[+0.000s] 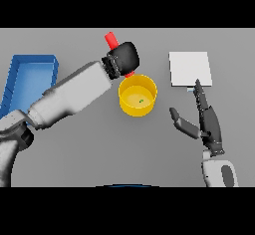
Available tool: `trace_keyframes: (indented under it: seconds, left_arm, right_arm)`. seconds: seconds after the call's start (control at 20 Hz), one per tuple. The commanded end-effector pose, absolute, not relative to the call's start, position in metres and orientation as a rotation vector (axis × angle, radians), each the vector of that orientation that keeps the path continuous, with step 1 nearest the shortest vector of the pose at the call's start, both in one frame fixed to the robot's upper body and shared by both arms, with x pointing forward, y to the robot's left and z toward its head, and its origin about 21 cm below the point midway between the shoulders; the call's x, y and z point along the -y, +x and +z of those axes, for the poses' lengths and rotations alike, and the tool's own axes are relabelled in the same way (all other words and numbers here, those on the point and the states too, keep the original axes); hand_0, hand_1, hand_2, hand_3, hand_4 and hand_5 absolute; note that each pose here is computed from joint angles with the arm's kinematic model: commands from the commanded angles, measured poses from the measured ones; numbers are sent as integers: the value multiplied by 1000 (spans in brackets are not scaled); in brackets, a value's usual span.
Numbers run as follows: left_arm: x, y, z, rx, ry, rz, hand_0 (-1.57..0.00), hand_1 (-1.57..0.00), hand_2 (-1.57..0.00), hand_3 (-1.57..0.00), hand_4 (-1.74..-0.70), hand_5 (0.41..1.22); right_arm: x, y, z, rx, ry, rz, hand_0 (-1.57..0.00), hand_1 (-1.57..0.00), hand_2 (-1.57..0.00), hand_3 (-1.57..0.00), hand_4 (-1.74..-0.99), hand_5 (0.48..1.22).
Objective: Pick up the red beaker and tilt it to pour out 1 green nut into yellow bowl. Pick up the yellow bowl and place it on the metallic measuring scale.
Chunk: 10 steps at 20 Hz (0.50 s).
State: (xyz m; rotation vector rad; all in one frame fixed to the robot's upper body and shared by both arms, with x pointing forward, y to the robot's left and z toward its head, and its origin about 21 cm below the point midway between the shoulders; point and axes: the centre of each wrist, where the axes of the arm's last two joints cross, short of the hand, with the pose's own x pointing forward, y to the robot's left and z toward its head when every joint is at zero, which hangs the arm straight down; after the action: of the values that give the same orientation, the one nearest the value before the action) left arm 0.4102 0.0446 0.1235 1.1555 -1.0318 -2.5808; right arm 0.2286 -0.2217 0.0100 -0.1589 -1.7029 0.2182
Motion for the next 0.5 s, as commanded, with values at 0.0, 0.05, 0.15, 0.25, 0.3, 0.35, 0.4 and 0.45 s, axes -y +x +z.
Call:
trace_keyframes:
  seconds: [0.0, 0.05, 0.15, 0.25, 0.3, 0.35, 0.4, 0.45]
  left_arm:
    - [-42, 411, 128, 1019, 1179, -2613, -1571, -1571, -1571, -1559, -1738, 1221]
    - [-41, 412, 124, 995, 1205, -2644, -1571, -1571, -1571, -1561, -1737, 1221]
    - [-36, 412, 124, 955, 1257, -2706, -1571, -1571, -1571, -1565, -1736, 1221]
    - [-36, 412, 122, 936, 1284, -2770, -1571, -1571, -1571, -1567, -1733, 1221]
    - [-38, 414, 124, 915, 1319, -2784, -1571, -1571, -1571, -1568, -1733, 1221]
    - [-33, 414, 126, 904, 1369, -2807, -1571, -1571, -1571, -1568, -1732, 1221]
    - [-29, 413, 124, 899, 1390, -2825, -1571, -1571, -1571, -1569, -1733, 1221]
    - [-26, 412, 130, 892, 1410, -2850, -1571, -1571, -1571, -1569, -1733, 1221]
  right_arm:
    - [223, 229, 11, 1713, -155, 208, 1, 1, 1, 1, -1147, 566]
    - [223, 226, 14, 1728, -149, 210, 1, 1, 1, 1, -1135, 567]
    - [227, 227, 11, 1707, -161, 216, 1, 1, 1, 1, -1129, 566]
    - [229, 224, 13, 1729, -170, 238, 1, 1, 1, 1, -1136, 578]
    - [227, 227, 14, 1725, -154, 230, 1, 1, 1, 1, -1136, 579]
    - [223, 225, 12, 1727, -146, 232, 1, 1, 1, 1, -1135, 580]
    - [225, 225, 10, 1723, -154, 231, 1, 1, 1, 1, -1133, 579]
    - [229, 224, 11, 1727, -156, 222, 1, 1, 1, 1, -1130, 577]
